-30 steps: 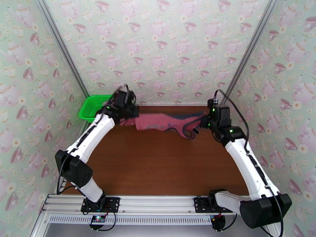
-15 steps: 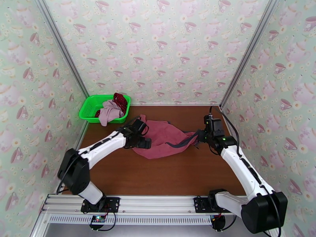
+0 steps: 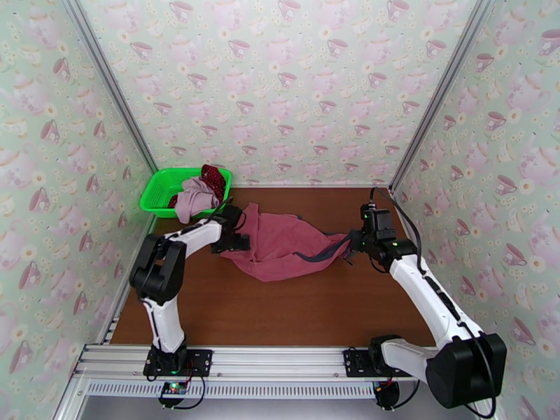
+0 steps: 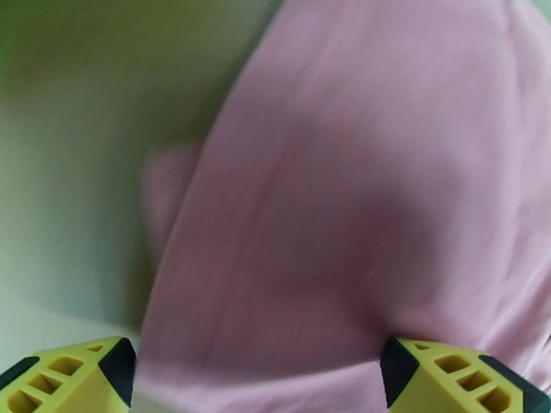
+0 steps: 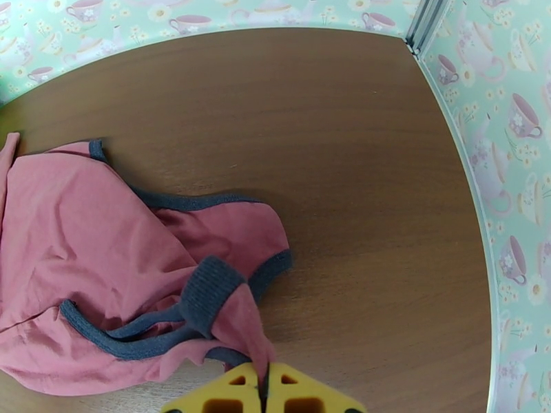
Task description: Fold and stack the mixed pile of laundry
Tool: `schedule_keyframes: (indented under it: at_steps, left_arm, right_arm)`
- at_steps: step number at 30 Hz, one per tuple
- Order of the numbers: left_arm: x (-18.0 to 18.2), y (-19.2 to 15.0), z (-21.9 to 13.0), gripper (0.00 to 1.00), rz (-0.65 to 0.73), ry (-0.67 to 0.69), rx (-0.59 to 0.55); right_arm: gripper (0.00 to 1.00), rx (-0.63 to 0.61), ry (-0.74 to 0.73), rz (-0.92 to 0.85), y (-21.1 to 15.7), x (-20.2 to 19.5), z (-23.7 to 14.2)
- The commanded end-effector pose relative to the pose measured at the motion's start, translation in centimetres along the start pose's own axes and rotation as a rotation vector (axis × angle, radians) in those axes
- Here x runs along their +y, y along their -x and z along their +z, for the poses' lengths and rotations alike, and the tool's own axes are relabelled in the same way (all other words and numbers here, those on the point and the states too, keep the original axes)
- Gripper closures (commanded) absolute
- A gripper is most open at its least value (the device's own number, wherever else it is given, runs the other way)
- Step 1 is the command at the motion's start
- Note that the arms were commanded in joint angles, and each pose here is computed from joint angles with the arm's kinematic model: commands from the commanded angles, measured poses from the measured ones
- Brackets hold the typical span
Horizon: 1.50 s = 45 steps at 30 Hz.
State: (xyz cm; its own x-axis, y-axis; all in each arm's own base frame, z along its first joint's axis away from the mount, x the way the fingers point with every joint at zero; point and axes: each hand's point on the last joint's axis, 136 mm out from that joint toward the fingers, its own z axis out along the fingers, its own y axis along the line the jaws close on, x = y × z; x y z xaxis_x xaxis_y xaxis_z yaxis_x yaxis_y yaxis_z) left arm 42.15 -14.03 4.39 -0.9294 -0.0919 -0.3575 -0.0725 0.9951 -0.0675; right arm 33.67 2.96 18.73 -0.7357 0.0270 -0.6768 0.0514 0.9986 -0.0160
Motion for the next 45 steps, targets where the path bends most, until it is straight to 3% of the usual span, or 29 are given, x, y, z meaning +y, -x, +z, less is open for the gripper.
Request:
schedule_keyframes:
  at_steps: [1,6,14,15,16,18,19,23,27,30,32,38,42,45]
  left_arm:
    - [-2.9,4.8,-1.7,0.00,0.057,-0.053,-0.133]
    - [-3.4,5.7,-0.7,0.00,0.099,-0.014,-0.125]
    - [-2.6,4.3,5.8,0.03,0.154,0.057,-0.005]
    - [-2.7,4.2,6.4,0.11,0.155,0.053,0.005]
    - [-2.8,4.1,6.8,0.33,0.157,0.047,0.009]
    - [-3.2,4.2,6.7,0.96,0.153,0.027,0.003]
    - [-3.4,4.5,6.2,1.00,0.145,0.021,-0.013]
    - [-3.5,6.1,0.5,1.00,0.125,0.001,-0.113]
    - [-2.3,7.0,-8.9,1.00,0.095,0.015,-0.199]
    - [-1.4,6.6,-14.4,1.00,0.116,0.040,-0.203]
    - [-1.4,6.3,-16.2,1.00,0.154,0.053,-0.179]
    - [-4.2,8.1,-16.7,1.00,0.267,0.082,-0.149]
    - [-8.5,11.5,-13.8,1.00,0.337,0.033,-0.169]
    - [-12.0,13.2,-9.4,0.70,0.388,-0.042,-0.176]
  right_arm:
    - [1.00,-0.006,0.006,0.010,0.5,0.1,-0.1]
    - [1.00,0.013,0.007,0.010,0.3,0.2,0.6]
    - [1.00,0.034,0.021,0.010,-0.2,0.5,1.2]
    - [1.00,0.037,0.021,0.010,-0.4,0.6,1.2]
    - [1.00,0.036,0.020,0.009,-0.3,0.5,1.2]
    - [1.00,0.031,0.018,0.010,-0.2,0.5,1.0]
    - [1.00,0.029,0.017,0.009,-0.2,0.4,0.9]
    - [1.00,0.019,0.014,0.011,0.0,0.3,0.5]
    - [1.00,0.008,0.007,0.011,0.4,0.1,0.1]
    - [1.00,-0.004,0.011,0.013,0.5,0.1,-0.3]
    - [1.00,-0.007,0.013,0.015,0.5,0.2,-0.4]
    - [1.00,-0.011,0.005,0.016,0.4,0.0,-0.5]
    - [1.00,0.000,-0.009,0.015,0.2,-0.2,-0.2]
    - [1.00,0.008,-0.029,0.016,0.1,-0.5,0.1]
